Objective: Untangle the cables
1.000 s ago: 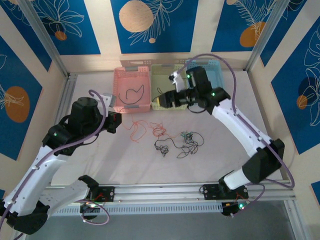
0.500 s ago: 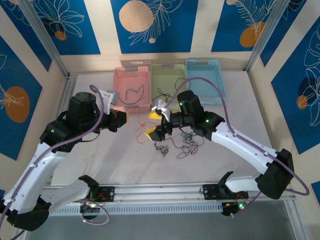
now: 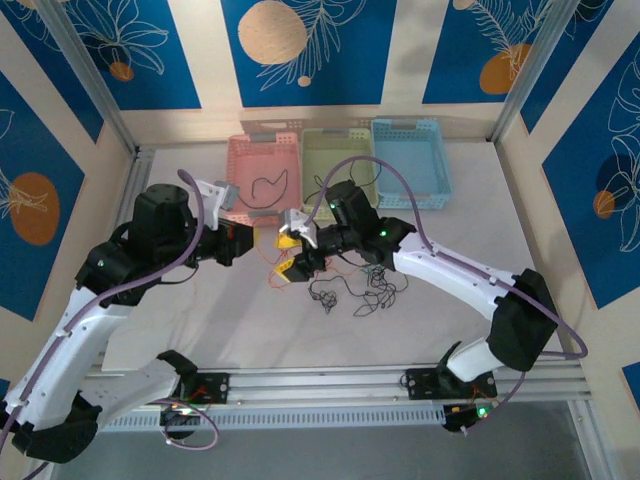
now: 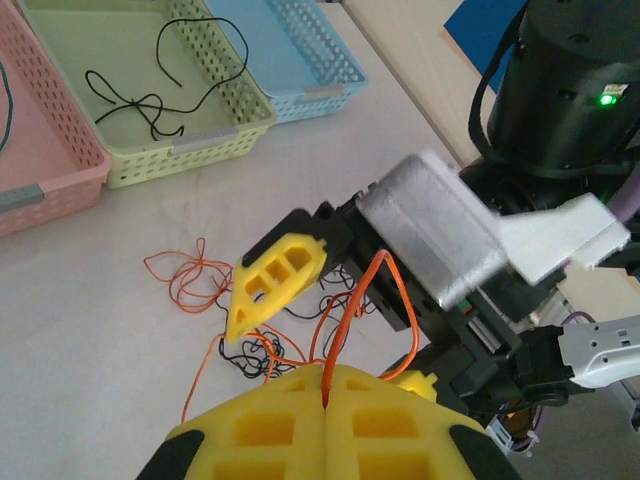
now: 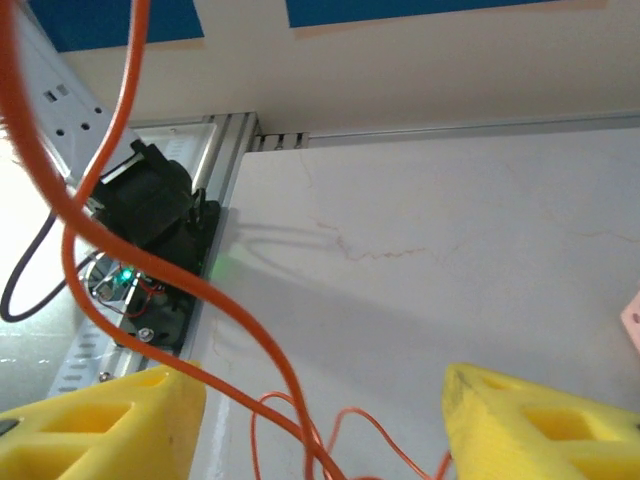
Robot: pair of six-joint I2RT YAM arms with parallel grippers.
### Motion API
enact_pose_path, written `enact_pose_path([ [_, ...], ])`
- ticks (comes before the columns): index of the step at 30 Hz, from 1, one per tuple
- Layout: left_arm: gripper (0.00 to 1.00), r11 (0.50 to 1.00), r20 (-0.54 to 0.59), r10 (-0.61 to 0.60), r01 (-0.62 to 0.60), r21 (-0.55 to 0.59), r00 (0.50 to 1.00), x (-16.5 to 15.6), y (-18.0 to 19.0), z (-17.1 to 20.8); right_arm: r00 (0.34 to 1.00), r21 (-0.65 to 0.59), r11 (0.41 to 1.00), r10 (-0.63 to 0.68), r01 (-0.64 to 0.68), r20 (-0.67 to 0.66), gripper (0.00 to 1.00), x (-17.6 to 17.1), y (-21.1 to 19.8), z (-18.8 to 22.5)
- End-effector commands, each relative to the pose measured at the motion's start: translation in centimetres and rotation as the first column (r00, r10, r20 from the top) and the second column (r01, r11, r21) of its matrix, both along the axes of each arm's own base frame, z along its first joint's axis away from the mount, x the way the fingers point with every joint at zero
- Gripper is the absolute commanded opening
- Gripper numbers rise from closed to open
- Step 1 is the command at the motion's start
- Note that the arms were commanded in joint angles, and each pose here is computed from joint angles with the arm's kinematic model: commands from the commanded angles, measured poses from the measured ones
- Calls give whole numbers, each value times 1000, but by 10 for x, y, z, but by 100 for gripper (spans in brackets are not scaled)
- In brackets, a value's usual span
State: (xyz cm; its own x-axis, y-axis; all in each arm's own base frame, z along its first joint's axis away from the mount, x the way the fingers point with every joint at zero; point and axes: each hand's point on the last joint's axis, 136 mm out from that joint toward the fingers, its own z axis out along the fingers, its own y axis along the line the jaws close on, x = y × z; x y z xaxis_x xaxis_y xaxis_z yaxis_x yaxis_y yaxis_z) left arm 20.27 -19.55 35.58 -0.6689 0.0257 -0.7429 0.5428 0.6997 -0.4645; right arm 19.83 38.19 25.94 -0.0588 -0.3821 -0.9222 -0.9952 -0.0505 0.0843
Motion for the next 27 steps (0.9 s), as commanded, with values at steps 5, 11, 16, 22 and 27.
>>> enact_pose_path([
  [5,0,1000,-10,8,-8,-19,1000,-8,6,-2,1000,41,999,3,-3,-5,4,-5,-1,12],
  [11,5,1000,-9,26,-26,-14,1000,-9,10,-8,999,66,997,-37,39,-35,0,-4,-10,18],
  [16,10,999,-5,44,-44,-3,999,-6,13,-14,991,63,992,-104,110,-89,0,8,-21,18],
  [22,11,999,4,46,-46,-7,999,-4,12,-14,979,73,983,-161,171,-128,0,19,-32,21],
  [27,15,999,-2,48,-48,-9,999,-3,11,-15,974,81,978,-181,193,-137,0,20,-39,24],
])
